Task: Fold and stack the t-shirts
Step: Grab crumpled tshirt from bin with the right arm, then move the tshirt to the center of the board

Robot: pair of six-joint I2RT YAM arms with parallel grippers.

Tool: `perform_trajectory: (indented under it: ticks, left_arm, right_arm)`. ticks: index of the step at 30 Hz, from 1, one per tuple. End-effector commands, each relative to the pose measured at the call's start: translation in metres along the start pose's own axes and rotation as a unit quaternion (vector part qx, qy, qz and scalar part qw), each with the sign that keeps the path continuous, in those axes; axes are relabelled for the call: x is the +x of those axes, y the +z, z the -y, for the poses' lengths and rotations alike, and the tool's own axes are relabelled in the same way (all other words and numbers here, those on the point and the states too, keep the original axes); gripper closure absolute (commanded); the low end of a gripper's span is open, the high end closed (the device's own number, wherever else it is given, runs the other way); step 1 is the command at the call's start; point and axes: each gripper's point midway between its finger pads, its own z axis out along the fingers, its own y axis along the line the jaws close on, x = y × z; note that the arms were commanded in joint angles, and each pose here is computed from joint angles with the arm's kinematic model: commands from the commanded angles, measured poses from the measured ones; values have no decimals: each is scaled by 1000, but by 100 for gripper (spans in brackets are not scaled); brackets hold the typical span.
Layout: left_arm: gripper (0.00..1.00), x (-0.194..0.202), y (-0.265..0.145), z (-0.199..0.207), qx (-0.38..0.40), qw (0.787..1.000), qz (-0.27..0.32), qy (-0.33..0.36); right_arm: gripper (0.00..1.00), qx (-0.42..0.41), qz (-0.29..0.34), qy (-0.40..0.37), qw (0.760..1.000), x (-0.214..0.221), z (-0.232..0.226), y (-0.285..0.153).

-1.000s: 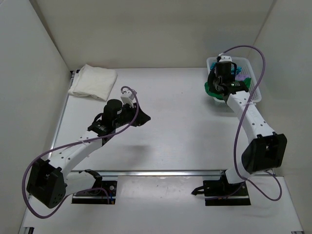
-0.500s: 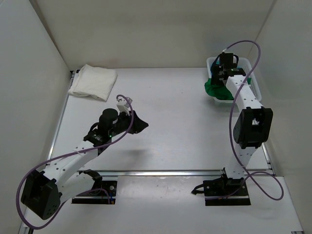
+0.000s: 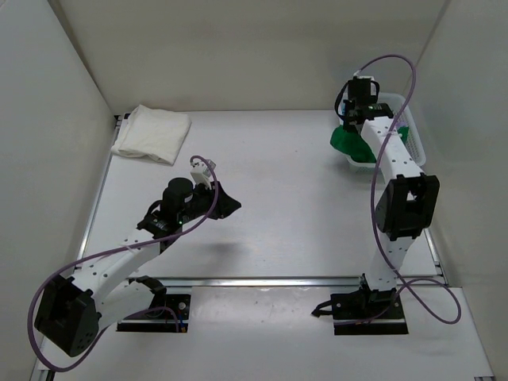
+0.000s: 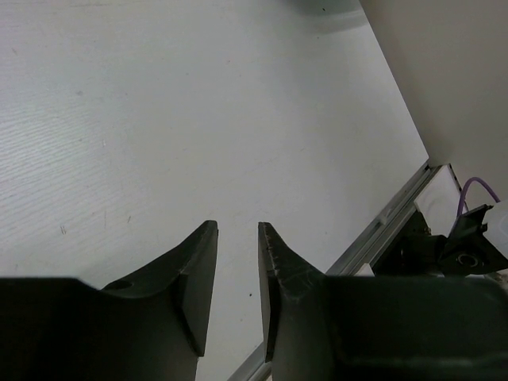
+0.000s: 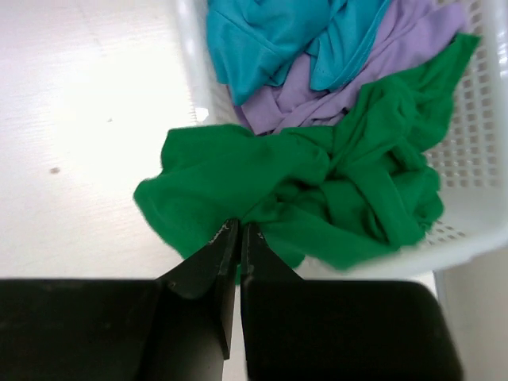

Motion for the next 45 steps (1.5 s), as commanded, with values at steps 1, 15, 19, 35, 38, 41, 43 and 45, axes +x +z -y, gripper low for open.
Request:
perform_trajectory:
  ticks: [1, 15, 19, 35, 38, 41, 43, 45]
  left_arm:
    - [62, -17, -2, 10, 9, 1000, 18, 9]
    - [33, -89, -51, -57, -88, 991, 94, -48]
    - [29, -108, -73, -79, -122, 983, 121, -67]
    - [34, -29, -39, -81, -166, 986, 5, -20]
    - [35, -5, -27, -60, -139, 989, -54, -1]
    - [31, 29, -27, -56, -144, 984, -102, 20]
    - [28, 54, -34, -67, -155, 979, -130, 13]
    - [28, 66, -43, -80, -177, 975, -136, 1]
  right_arm:
    - [100, 9, 144, 8, 990, -78, 2, -107]
    - [100, -248, 452, 6, 857, -152, -75, -439]
    - [100, -283, 389, 13, 877, -139, -78, -398]
    - [48, -273, 58, -12, 960, 151, -60, -192]
    - [82, -282, -5, -33, 959, 207, -74, -192]
    - [68, -314, -45, -41, 948, 253, -95, -196]
    - [50, -334, -78, -42, 938, 285, -108, -193]
    - [49, -345, -90, -42, 933, 297, -120, -193]
